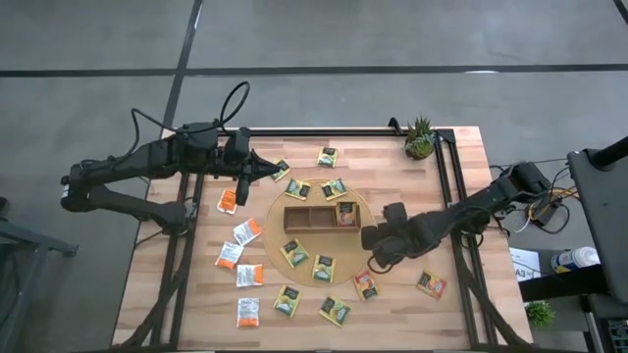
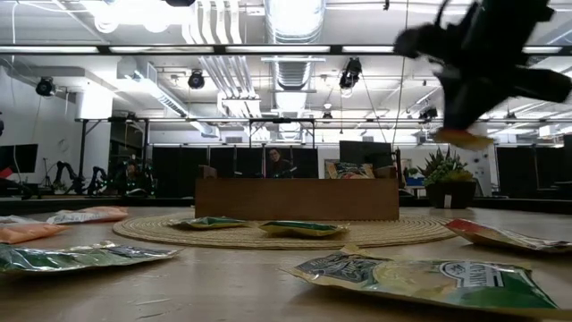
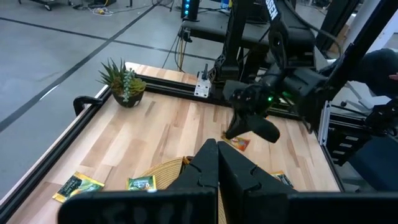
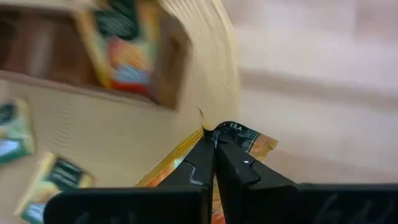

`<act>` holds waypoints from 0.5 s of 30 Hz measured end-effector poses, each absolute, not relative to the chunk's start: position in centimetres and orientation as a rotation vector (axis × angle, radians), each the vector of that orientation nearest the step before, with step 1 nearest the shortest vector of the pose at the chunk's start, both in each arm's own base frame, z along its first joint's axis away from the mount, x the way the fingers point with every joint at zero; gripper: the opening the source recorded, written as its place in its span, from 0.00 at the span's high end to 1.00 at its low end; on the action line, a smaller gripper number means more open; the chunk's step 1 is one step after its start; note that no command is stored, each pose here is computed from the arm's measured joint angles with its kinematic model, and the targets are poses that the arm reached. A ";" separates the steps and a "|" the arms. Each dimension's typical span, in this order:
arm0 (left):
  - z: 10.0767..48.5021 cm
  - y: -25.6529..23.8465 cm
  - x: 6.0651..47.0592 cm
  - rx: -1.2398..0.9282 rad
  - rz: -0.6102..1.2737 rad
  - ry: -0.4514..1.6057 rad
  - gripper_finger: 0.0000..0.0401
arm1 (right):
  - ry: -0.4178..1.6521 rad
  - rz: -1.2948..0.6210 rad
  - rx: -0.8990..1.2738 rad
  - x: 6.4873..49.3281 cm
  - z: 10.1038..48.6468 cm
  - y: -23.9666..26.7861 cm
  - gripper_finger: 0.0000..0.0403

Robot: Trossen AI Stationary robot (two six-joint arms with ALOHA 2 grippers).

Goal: Pick & Place Tea
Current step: Put the orange tea bag into the right section of the wooden organizer

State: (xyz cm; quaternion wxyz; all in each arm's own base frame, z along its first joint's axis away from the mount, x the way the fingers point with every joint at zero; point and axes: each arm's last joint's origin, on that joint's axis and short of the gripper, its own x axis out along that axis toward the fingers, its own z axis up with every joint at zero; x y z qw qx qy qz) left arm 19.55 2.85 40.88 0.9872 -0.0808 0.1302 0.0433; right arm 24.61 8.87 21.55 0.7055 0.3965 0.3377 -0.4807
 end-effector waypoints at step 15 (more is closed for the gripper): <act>41.0 2.9 19.6 -0.106 0.080 0.251 1.00 | 0.811 -0.892 0.398 30.3 24.6 6.1 0.98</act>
